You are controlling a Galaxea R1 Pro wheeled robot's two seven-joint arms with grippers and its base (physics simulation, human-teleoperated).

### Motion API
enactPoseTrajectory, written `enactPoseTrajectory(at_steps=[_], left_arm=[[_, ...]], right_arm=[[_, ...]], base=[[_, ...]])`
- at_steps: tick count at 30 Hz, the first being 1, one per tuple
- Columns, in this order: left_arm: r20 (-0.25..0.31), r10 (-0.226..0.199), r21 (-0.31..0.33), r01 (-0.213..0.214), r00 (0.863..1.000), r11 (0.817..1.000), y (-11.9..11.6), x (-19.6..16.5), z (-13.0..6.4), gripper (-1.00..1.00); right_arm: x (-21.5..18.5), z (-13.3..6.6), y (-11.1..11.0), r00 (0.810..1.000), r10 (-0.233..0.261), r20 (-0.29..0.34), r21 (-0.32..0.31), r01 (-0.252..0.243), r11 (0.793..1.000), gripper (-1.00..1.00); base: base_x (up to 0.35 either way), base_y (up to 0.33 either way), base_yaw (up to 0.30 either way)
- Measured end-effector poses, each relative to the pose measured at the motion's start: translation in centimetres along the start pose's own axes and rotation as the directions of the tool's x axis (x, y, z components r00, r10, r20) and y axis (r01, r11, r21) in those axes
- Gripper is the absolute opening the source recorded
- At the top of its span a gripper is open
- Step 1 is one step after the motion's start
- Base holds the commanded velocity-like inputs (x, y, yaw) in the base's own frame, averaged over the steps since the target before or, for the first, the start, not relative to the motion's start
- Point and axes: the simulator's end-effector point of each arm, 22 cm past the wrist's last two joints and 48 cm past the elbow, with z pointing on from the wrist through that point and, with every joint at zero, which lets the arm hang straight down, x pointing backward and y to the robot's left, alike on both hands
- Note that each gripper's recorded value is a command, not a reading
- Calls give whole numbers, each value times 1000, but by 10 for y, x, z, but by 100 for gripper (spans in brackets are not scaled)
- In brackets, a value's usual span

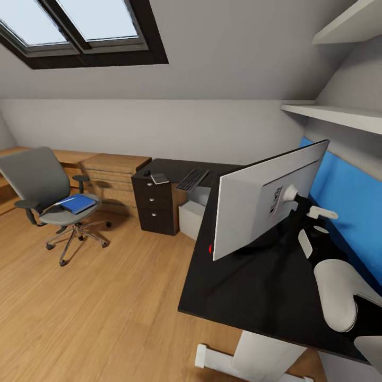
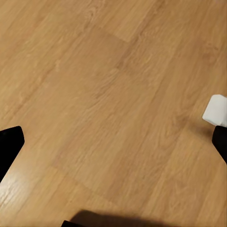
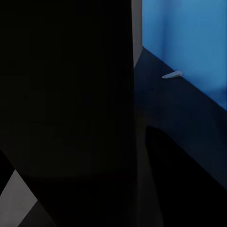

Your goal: In the bedroom, organize the workspace by keeping the computer under the desk, ensuring the monitor is on the desk, placing the keyboard on the desk next to the monitor, placing the mouse on the desk next to the keyboard, moving the folder from the swivel chair onto the desk next to the mouse, stacking the notebook on top of the folder with the pen on top of the notebook, and positioning the swivel chair next to the desk.

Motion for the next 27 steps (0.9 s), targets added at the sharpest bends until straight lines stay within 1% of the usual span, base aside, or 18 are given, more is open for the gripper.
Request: enactPoseTrajectory(at_steps=[8, 17, 27], left_arm=[[0, 0, 0, 0, 1000, 1000, 0, 0, 0, 100], [0, 0, 0, 0, 1000, 1000, 0, 0, 0, 100], [0, 0, 0, 0, 1000, 1000, 0, 0, 0, 100]], right_arm=[[0, 0, -1, 1000, 2, 1, 2, -2, 1000, -100], [2, 0, 7, 1000, -3, -1, -33, 3, 999, -100], [2, 0, 7, 1000, -3, -1, -36, 3, 999, -100]], base=[[0, -10, 0], [0, -145, 0], [0, -15, 0]])
